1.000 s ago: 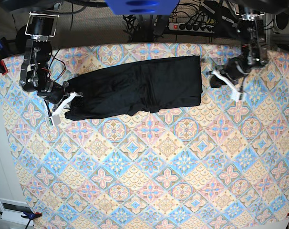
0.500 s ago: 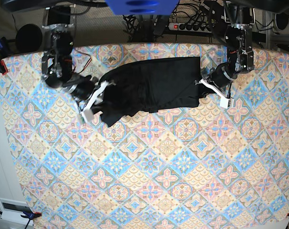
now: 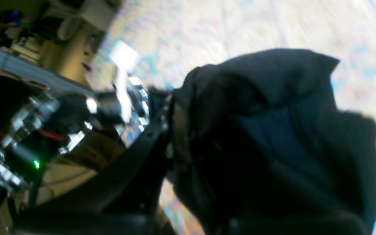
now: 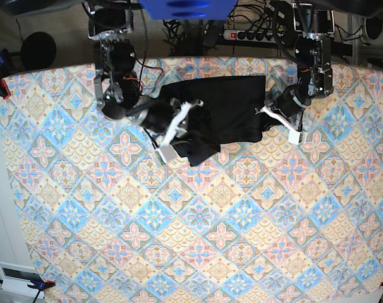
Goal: Layout the t-shirt on the table in an organized manner, then fold the t-shirt properly
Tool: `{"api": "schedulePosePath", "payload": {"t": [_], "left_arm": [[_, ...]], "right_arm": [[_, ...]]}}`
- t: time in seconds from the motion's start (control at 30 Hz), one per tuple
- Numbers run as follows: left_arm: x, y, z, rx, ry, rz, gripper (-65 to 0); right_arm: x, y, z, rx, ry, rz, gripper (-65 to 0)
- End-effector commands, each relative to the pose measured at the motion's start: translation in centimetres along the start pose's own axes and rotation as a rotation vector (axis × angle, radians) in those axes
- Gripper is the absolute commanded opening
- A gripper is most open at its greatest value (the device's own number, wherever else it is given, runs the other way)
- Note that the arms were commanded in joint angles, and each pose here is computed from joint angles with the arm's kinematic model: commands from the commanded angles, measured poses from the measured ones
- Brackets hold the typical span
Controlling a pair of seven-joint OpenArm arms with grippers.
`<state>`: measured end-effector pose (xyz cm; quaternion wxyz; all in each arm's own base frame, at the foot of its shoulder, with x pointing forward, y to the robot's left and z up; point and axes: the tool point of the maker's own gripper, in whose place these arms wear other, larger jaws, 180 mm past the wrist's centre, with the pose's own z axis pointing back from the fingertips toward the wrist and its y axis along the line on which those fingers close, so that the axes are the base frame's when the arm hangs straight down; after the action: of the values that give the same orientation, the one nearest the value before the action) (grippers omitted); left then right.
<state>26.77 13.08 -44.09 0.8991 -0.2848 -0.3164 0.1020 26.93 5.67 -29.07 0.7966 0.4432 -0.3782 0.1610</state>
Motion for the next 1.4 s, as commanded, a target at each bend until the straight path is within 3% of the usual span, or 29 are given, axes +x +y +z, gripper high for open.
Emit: {"api": "schedulePosePath", "payload": {"t": [0.0,0.17,0.4,0.7,0.97,1.1,1.37], "left_arm": [[-2.4,0.9,0.0,0.044,0.104,-0.012,-64.8],[-2.6,0.8,0.0,0.042,0.105,-0.010,-64.8],[-2.5,0.8,0.0,0.041,0.105,-0.008,-64.8],[-2.4,0.6,0.0,0.036,0.101,-0.008,-64.8],[-2.0,0.7,0.1,0.040,0.094,-0.014,-64.8],[-1.5,1.1,0.6,0.045,0.089,-0.034,-64.8],[-1.2,1.2,0.8,0.048,0.085,-0.045,-64.8]], "right_arm": [[0.9,1.1,-0.5,0.031,-0.028,0.026,-64.6],[0.5,3.1,-3.1,0.037,0.034,0.141,-64.6],[-1.1,2.8,-5.3,0.010,0.136,0.234,-64.5],[-1.3,3.7,-6.5,0.013,0.141,0.331,-53.0],[2.0,6.3,-4.4,0.005,0.024,0.433,-49.8],[1.0,2.6,-2.5,-0.115,0.024,0.388,-49.8],[2.7,-5.6,3.1,-0.340,0.016,0.417,-49.8]]}}
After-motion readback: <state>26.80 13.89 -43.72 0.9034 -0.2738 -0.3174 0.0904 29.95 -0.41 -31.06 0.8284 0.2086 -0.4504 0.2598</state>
